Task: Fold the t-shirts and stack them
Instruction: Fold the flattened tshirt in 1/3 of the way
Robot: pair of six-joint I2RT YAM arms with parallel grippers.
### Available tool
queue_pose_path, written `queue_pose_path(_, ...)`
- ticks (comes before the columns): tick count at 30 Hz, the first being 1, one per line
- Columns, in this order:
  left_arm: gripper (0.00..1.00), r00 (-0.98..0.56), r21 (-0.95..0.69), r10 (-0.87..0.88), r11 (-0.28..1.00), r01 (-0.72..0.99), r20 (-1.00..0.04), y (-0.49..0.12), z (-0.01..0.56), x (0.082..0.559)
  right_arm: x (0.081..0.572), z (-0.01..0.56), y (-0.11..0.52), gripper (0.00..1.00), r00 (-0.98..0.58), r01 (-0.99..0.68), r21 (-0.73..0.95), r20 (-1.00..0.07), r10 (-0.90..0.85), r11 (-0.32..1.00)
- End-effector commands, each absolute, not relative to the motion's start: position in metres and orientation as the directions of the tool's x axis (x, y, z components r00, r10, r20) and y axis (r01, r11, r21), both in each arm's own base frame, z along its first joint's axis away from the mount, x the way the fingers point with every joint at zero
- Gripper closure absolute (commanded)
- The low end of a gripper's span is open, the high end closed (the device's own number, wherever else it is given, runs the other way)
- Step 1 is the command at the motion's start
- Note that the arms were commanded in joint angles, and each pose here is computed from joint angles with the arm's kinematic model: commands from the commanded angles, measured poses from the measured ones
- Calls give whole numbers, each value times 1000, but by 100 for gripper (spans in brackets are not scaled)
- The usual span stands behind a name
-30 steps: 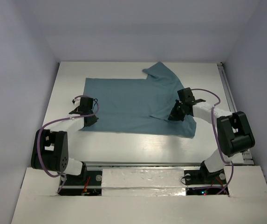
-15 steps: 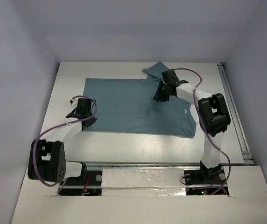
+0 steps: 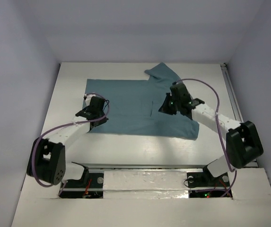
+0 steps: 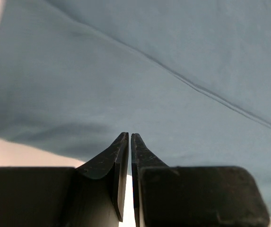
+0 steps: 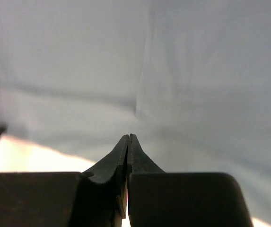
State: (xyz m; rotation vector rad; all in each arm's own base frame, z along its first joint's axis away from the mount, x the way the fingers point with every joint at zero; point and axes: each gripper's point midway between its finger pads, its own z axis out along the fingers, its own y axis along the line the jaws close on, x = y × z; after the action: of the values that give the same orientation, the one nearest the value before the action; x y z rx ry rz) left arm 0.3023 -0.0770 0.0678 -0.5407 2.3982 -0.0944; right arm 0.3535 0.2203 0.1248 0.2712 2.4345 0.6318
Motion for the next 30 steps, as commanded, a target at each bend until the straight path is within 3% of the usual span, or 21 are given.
queue_pose_path(1,95,-683,-210,-377,925,-318,-626,-99,77,320,307,84,233,100,-859,44,518,-417,297,854)
queue_pose_path(8,95,-730,-168,-321,946,-277,-603,-116,57,325,288,50,254,100,-907,-3,471,-373,196,882)
queue_pose_path(13,96,-772,-121,-355,931,-345,-527,-100,19,286,289,25,243,100,-905,31,414,-374,201,910)
queue_pose_path(17,94,-805,-82,-395,912,-402,-442,-85,-12,245,254,2,226,100,-927,58,388,-320,193,920)
queue_pose_path(22,90,-708,-164,-521,844,-511,-477,-80,16,240,195,-8,194,100,-950,87,385,-246,193,919)
queue_pose_path(27,89,-734,-184,-570,819,-543,-370,-85,5,208,170,3,186,100,-963,83,395,-204,175,915)
queue_pose_path(30,87,-702,-223,-548,833,-506,-454,-86,39,232,186,35,196,99,-955,32,416,-254,150,909)
